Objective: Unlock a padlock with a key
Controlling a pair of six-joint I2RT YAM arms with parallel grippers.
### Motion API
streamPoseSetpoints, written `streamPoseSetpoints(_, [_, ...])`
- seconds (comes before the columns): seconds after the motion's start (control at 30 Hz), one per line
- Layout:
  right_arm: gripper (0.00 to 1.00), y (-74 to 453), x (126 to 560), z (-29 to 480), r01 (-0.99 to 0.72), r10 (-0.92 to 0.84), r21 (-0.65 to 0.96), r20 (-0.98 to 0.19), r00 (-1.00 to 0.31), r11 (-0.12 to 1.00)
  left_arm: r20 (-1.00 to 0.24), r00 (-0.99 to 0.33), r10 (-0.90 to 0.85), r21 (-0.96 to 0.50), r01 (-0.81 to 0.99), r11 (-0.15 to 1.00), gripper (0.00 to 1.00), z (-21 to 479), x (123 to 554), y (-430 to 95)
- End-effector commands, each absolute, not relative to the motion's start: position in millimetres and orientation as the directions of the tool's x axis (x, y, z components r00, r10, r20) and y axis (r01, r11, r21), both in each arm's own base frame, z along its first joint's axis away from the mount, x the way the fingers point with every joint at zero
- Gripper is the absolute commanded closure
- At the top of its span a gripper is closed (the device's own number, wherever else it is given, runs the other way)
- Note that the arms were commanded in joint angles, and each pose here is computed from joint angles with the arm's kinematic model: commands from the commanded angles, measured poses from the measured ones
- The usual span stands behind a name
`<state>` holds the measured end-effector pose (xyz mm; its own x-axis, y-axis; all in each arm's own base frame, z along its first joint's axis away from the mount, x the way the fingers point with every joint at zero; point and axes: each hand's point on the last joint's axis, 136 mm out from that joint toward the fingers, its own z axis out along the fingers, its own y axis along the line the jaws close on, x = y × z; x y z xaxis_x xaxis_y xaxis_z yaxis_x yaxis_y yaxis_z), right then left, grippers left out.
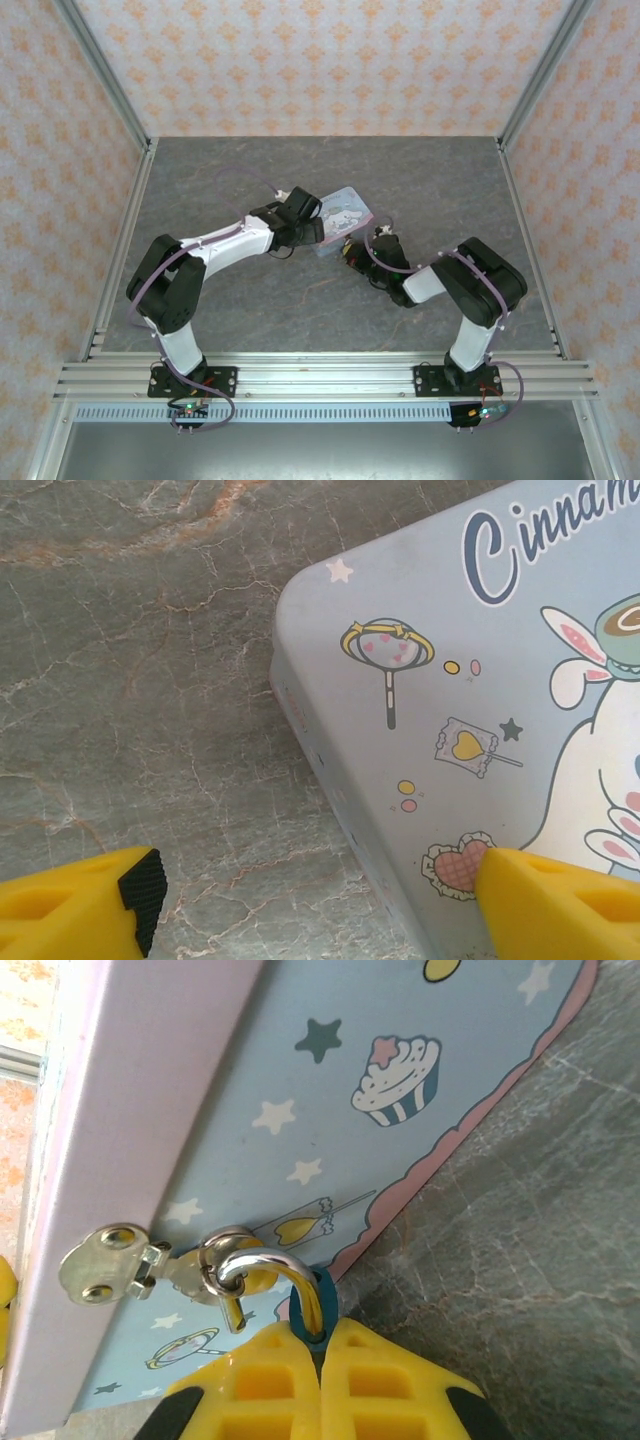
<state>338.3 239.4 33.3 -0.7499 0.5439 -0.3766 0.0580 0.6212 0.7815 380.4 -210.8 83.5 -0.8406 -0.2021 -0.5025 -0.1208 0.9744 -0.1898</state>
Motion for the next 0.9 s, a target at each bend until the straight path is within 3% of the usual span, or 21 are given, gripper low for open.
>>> streamPoseSetpoints(0.0, [1.0, 223.8, 355.6, 37.8, 0.112, 0.597, 0.777, -0.374, -0.71, 0.619, -0.438, -0.889, -0.133, -0.07, -0.114, 0.991, 0.19, 51.7, 364.6, -197.5])
streamPoseSetpoints(0.5, [1.0, 196.9, 371.6, 46.7, 0.161, 0.677, 0.816, -0.329, -0.659, 0.554, -0.418, -0.899, -0.133, -0.07, -0.115, 0.991, 0.2, 44.3, 360.0, -197.6])
streamPoseSetpoints(0.87, [0.98, 152.7, 319.0, 32.6, 0.256, 0.674, 0.74, -0.34, -0.655, 0.622, -0.447, -0.881, -0.154, -0.133, -0.105, 0.986, 0.18, 67.9, 360.5, -202.6])
